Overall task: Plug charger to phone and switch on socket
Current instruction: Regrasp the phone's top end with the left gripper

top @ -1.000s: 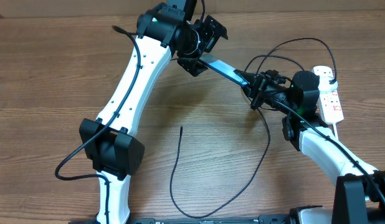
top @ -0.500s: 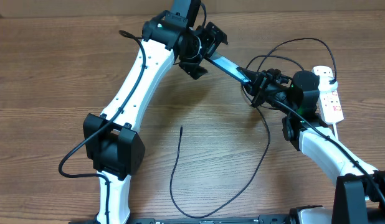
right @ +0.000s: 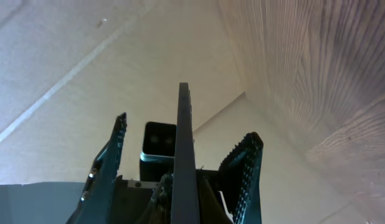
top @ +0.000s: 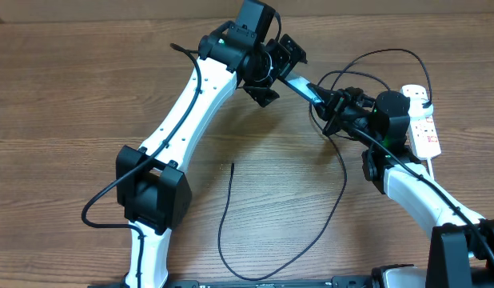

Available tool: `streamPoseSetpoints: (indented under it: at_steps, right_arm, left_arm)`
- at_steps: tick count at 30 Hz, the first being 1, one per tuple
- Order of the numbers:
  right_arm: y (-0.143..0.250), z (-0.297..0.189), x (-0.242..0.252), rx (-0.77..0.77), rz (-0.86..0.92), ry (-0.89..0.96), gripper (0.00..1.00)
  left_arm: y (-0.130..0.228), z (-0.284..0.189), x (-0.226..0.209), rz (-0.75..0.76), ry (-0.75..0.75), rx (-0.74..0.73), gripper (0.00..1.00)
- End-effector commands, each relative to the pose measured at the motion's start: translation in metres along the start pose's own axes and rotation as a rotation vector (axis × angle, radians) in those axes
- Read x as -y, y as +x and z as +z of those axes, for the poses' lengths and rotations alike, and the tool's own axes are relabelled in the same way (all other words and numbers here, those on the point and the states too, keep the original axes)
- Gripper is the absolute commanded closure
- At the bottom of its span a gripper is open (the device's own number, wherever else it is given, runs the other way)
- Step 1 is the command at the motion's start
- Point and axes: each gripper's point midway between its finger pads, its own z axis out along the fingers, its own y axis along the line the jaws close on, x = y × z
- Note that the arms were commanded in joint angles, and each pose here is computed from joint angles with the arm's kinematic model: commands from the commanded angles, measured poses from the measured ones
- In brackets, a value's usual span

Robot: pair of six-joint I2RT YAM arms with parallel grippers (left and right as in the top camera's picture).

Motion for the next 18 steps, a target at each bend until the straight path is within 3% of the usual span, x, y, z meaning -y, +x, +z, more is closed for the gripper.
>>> streamPoseSetpoints:
  at_steps: [1,18]
  right_arm:
    - [0.0040,0.0002,-0.0163,-0.003,0.089,-0.044,0.96]
    - [0.0034,0.0001,-0.0187,0.002,0.107,-0.056,0.96]
  left_arm:
    - [-0.0002,-0.0026,0.0005,-0.010,0.001,0.012,0.00]
    - [0.0015,0.0020,0.0084,-0.034,0.016,0.055,0.00]
